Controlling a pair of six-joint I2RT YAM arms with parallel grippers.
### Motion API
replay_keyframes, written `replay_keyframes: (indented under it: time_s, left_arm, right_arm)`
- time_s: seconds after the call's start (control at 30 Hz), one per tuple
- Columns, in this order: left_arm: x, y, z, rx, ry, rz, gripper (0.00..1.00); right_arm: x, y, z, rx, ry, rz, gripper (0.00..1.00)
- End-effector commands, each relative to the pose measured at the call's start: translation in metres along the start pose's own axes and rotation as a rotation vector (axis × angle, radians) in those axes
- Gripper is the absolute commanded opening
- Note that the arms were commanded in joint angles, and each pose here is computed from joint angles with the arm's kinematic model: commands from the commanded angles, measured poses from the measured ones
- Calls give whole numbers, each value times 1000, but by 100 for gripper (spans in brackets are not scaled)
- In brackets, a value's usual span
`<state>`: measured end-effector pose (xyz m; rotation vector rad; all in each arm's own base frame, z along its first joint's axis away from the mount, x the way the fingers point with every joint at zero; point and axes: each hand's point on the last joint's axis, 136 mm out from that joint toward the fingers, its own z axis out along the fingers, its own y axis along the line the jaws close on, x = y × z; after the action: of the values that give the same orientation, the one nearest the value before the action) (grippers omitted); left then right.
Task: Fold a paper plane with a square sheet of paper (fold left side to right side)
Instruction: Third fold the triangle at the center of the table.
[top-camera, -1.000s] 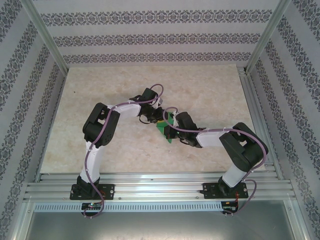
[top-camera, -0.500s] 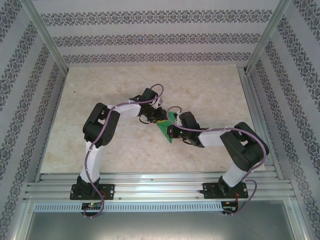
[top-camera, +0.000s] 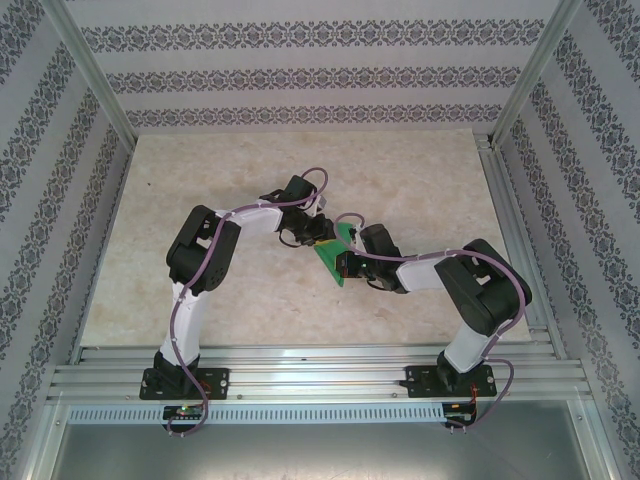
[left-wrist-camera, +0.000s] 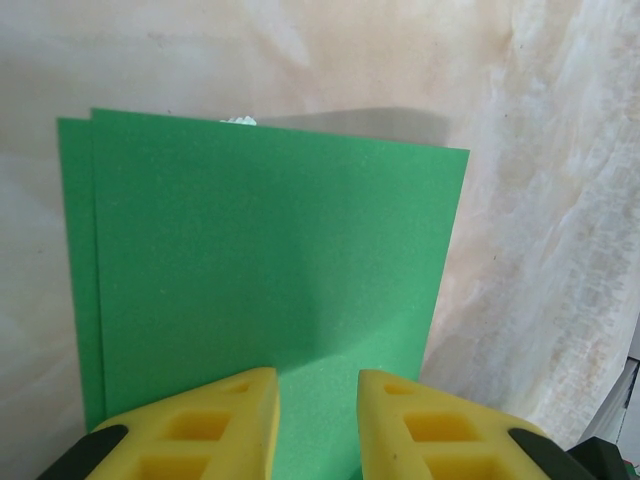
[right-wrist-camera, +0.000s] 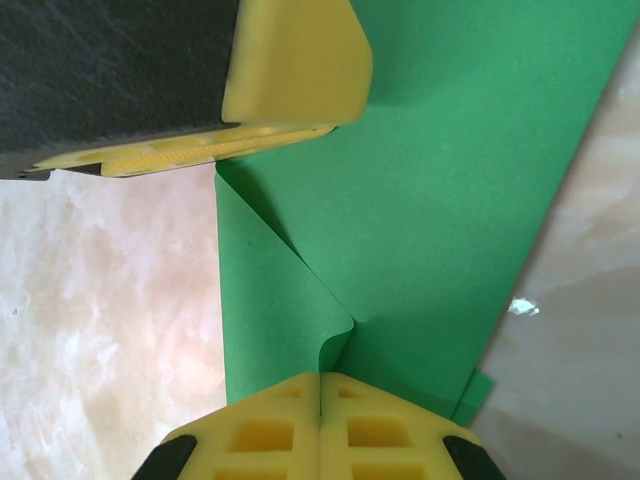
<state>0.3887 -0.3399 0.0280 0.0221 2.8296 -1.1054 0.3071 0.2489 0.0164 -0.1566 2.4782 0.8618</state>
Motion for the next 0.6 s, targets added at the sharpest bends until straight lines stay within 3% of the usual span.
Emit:
replay_keyframes:
  time_s: [0.0, 0.3, 0.57]
  left_arm:
    - [13, 18, 15, -71, 44, 3, 29]
    - [15, 21, 17, -80, 50, 0, 29]
    - [13, 16, 14, -73, 47, 12, 29]
  right_arm:
    - [0, -9, 3, 12, -4, 20, 0]
    - [-12, -1, 1, 6, -6, -4, 0]
    - [6, -17, 7, 54, 47, 24, 0]
